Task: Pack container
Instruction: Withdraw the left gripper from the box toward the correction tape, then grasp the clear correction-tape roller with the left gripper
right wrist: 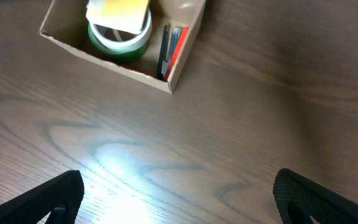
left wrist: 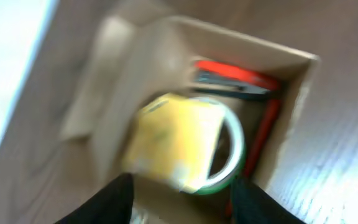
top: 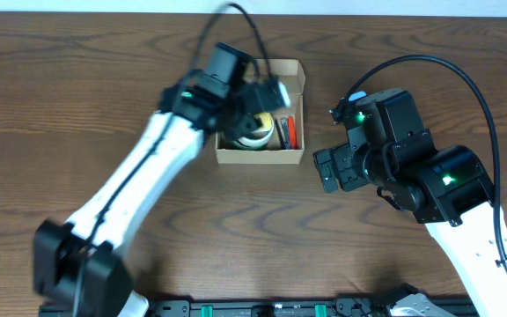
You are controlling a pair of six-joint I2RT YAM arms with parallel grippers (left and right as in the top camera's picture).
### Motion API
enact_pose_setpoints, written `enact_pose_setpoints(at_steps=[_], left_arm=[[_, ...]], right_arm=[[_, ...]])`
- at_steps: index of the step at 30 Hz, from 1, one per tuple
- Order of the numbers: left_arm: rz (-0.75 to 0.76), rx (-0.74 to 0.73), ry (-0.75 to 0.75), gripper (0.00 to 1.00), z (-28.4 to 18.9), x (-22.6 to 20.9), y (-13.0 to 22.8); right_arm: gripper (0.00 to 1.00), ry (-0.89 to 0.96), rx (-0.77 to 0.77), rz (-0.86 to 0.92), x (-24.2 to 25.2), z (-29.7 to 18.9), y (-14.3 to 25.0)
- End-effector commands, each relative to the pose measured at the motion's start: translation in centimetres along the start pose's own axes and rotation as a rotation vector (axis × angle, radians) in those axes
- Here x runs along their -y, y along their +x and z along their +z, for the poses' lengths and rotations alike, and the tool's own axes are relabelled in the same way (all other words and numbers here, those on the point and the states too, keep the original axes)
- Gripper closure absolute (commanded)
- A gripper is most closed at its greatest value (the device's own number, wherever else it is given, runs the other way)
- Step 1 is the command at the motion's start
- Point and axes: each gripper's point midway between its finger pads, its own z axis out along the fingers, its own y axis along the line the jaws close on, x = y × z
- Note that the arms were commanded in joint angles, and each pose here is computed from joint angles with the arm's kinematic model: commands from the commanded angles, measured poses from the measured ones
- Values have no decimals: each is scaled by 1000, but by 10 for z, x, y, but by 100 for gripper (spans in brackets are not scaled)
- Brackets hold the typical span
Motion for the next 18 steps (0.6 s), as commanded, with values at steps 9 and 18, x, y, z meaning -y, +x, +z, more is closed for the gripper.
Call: enact_pose_setpoints(at_steps=[9,18], left_arm=[[-646,-83,-237,30,-45,-112,112],[-631,-199,-146,4,-9,-104,150]], right_arm=[[1,3,8,-7,2,-3,0],[1,3,8,-7,2,-3,0]])
